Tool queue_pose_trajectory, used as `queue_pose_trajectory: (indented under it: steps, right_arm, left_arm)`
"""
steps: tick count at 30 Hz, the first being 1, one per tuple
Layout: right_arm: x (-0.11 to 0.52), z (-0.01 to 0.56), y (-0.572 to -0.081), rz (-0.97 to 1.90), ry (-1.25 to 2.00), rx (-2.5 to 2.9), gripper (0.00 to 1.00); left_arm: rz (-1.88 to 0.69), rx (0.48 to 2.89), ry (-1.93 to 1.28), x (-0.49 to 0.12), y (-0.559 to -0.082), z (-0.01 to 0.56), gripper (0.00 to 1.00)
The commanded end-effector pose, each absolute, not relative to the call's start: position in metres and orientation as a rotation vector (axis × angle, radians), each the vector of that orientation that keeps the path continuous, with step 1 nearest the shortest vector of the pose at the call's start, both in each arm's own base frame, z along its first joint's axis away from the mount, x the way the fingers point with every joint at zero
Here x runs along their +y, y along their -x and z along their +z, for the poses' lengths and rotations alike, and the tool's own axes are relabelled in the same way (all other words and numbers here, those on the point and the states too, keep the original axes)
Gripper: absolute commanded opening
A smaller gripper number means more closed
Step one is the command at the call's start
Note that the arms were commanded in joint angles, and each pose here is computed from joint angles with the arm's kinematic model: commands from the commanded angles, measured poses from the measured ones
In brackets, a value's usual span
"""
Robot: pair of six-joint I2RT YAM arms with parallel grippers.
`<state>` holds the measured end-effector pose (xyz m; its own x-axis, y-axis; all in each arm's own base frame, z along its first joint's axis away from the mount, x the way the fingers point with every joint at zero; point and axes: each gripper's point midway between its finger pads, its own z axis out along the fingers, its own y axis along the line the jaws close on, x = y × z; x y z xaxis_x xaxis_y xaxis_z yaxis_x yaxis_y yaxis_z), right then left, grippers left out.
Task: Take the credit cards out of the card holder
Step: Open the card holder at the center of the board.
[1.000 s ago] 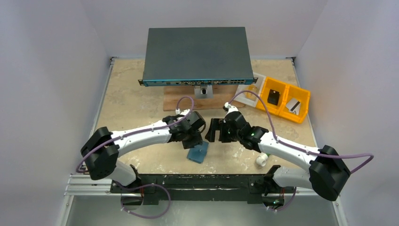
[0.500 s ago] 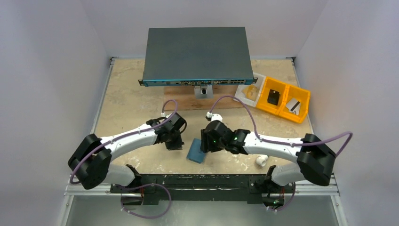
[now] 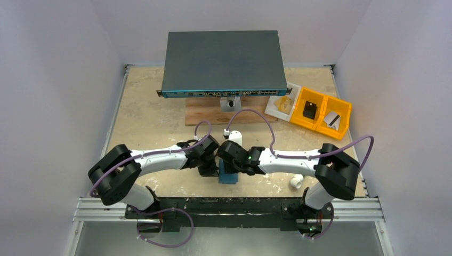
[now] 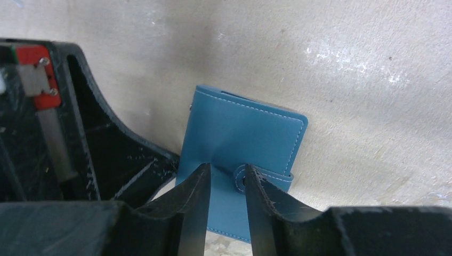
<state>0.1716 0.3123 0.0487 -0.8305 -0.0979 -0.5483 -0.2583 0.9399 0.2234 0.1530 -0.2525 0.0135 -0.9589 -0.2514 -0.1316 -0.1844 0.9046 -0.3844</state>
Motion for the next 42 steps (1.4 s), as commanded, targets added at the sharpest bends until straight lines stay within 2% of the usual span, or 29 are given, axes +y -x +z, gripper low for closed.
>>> queue_pose_trajectory:
  steps: [1, 14, 25, 30, 35, 36, 37, 39, 42]
  right_arm:
    - [0.313, 0.051, -0.178, 0.345, 0.213, 2.527, 0.29]
    - [0.302, 0.068, -0.175, 0.274, 0.235, 2.502, 0.29]
    - [0.311, 0.030, -0.165, 0.243, 0.289, 2.582, 0.32]
    - [0.312, 0.028, -0.157, 0.305, 0.270, 2.600, 0.23]
    - [0.319, 0.030, -0.152, 0.376, 0.279, 2.613, 0.23]
    - [0.321, 0.030, -0.151, 0.393, 0.262, 2.616, 0.05]
    - [0.323, 0.030, -0.151, 0.405, 0.259, 2.617, 0.00]
    - [0.325, 0.030, -0.149, 0.423, 0.255, 2.622, 0.00]
    - [0.325, 0.029, -0.149, 0.430, 0.249, 2.623, 0.00]
  left_arm:
    - [-0.574, 2.880, 0.420, -0.260, -0.149, 0.009, 0.00]
    - [-0.514, 2.866, 0.408, -0.251, -0.150, 0.017, 0.00]
    - [-0.510, 2.867, 0.366, -0.251, -0.150, 0.023, 0.00]
    - [-0.482, 2.815, 0.337, -0.241, -0.156, 0.040, 0.00]
    - [-0.596, 2.763, 0.269, -0.255, -0.162, 0.069, 0.00]
    - [-0.633, 2.756, 0.254, -0.261, -0.163, 0.074, 0.00]
    - [-0.679, 2.756, 0.243, -0.269, -0.163, 0.077, 0.00]
    - [-0.751, 2.758, 0.236, -0.282, -0.164, 0.078, 0.00]
    - [-0.717, 2.809, 0.274, -0.287, -0.164, 0.065, 0.00]
